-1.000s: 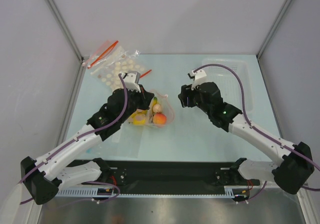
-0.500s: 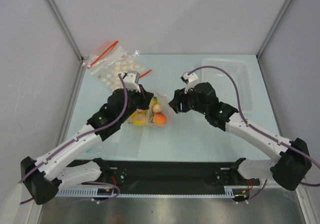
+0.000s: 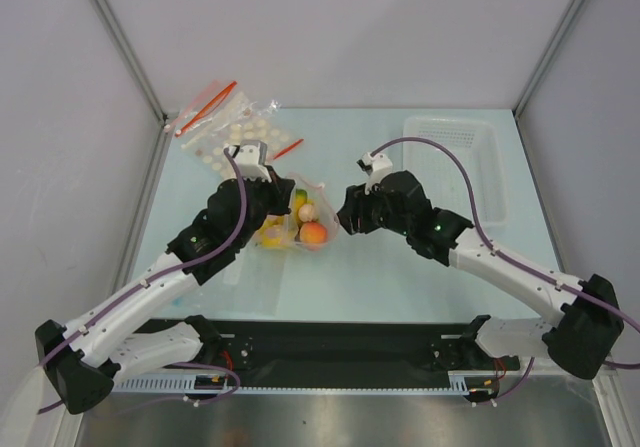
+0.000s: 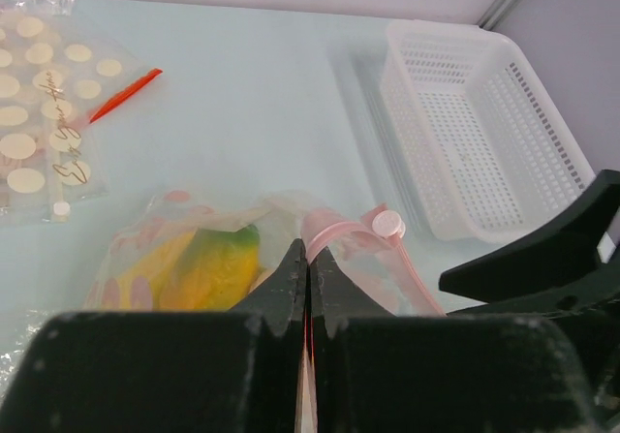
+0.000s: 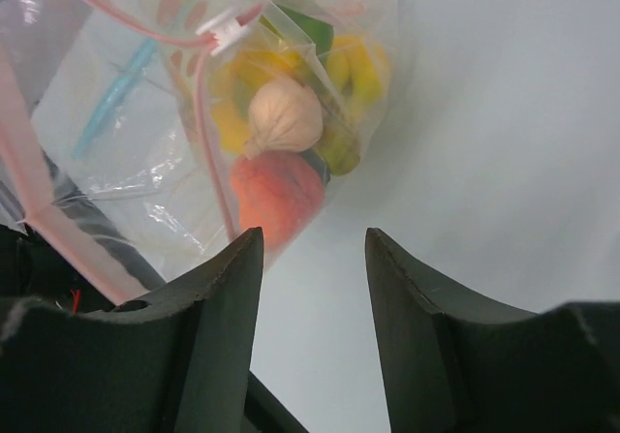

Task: Place the food in the zip-top bag and seal the zipper
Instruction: Adjust the zipper food storage bag at the center of the board.

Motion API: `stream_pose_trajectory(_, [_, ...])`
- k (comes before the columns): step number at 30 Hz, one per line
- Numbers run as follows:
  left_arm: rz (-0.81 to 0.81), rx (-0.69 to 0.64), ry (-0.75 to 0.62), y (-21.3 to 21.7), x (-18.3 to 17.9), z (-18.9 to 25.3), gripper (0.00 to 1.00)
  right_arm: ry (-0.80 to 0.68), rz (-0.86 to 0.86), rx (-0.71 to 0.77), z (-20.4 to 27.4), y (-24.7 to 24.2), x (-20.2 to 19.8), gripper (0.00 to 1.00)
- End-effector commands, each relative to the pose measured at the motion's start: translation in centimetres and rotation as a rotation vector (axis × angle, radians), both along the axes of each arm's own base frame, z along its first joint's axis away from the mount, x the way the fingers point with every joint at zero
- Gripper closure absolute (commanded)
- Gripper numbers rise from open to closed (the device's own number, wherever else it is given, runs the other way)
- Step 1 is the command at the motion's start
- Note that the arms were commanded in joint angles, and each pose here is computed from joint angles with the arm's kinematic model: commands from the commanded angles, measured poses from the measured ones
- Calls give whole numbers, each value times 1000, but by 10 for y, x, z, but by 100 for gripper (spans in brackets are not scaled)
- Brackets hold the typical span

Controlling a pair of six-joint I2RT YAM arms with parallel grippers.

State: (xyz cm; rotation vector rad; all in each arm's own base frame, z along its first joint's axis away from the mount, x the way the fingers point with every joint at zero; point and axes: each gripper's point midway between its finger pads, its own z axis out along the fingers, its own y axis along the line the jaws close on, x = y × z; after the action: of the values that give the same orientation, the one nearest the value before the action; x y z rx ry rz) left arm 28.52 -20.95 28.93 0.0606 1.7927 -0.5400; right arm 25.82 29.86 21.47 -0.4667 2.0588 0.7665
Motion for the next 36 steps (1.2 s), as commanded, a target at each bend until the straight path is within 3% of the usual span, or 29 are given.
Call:
stream_pose_trajectory(1, [36,-8,-43,8,3,14,97,-90,-18,103,41,-1,-4,48])
stream_pose_trajectory(8, [43,-4,-44,9,4,15,97,-147,-51,153,59,-10,-8,49])
stream_pose_trajectory(23, [39,-11,-50,10,2,18,97,-4,19,73,22,27,-16,55])
stream_pose_trajectory(25, [37,-13,-49,10,2,18,97,4,22,68,23,28,-18,67])
stream_pose_trajectory(26, [36,-10,-53,10,2,19,97,9,22,60,21,28,-18,86])
stream_pose_trajectory(27, [32,-4,-56,9,2,19,99,12,23,60,23,28,-18,97])
stream_pose_trajectory(31, [-21,-11,-77,-2,-9,30,99,-3,2,58,36,22,-17,100])
stream_pose_trajectory(36, [-294,-52,-12,-55,-38,33,98,-74,-115,95,85,-12,-3,100])
